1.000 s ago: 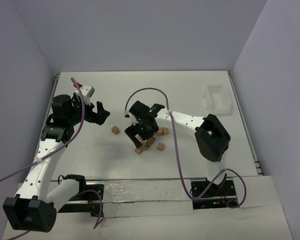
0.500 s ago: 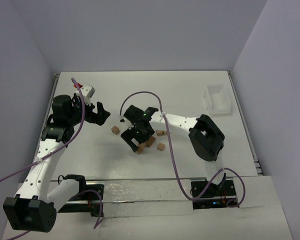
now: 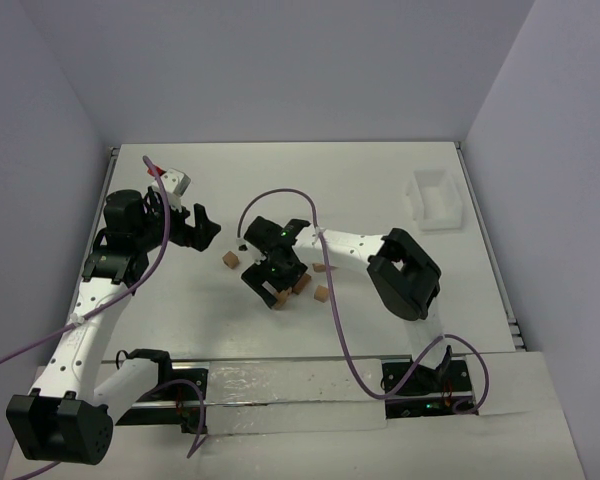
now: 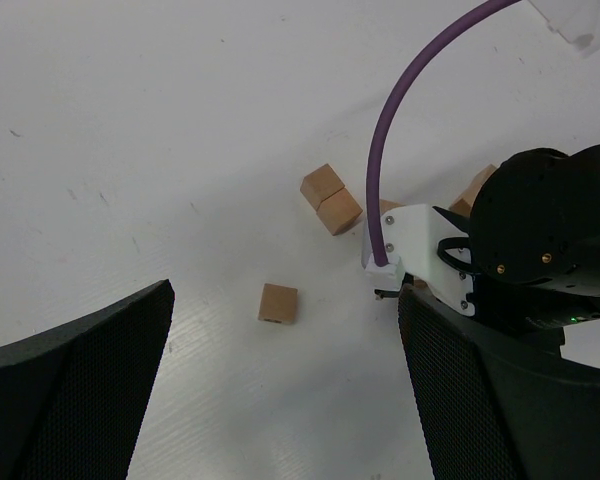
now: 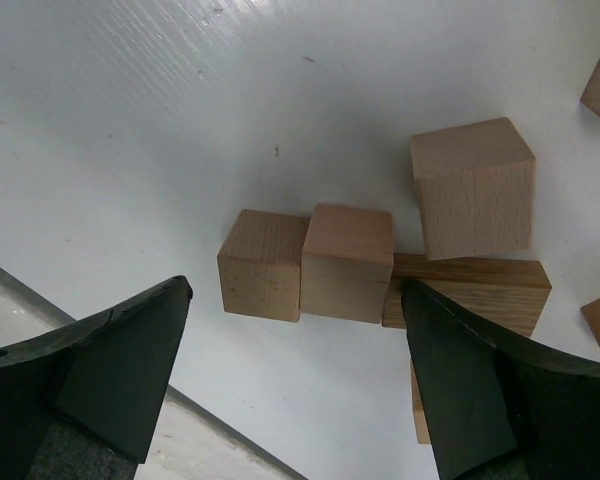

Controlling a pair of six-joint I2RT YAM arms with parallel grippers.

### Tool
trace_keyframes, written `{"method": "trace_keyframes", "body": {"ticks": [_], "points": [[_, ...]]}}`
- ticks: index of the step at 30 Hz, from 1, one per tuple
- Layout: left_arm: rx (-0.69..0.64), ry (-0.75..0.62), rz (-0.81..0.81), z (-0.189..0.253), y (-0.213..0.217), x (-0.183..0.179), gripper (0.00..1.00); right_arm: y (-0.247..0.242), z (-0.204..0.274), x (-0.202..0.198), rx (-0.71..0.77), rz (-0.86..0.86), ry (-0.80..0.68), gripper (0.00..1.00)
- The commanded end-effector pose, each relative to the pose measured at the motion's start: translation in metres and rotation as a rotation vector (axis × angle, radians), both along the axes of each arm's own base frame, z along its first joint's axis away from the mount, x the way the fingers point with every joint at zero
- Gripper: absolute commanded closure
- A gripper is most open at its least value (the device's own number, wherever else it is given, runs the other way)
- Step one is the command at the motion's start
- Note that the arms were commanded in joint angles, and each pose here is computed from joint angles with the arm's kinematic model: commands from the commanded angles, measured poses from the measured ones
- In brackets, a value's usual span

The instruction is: Build the wood block tower

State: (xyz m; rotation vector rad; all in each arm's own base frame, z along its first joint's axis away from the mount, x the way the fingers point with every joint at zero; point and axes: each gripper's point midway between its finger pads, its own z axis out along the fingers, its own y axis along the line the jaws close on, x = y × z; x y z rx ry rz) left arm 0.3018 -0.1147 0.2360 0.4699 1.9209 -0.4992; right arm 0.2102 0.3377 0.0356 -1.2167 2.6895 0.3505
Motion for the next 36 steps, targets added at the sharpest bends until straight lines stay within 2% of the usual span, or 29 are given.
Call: {"method": "trace_keyframes", "body": {"ticks": [1, 26, 36], "points": [[-0.016, -0.053, -0.016, 0.014, -0.002, 0.004, 0.01, 0.011, 0.006, 0.011, 0.029, 0.015, -0.061, 0.09], [-0.013, -0.056, -0.019, 0.012, -0.002, 0.002, 0.01, 0.008, 0.000, 0.000, -0.014, 0.061, -0.130, 0.21], [-0.013, -0.056, -0.019, 0.012, -0.002, 0.002, 0.01, 0.009, 0.003, 0.001, -0.006, 0.069, -0.139, 0.31]]}}
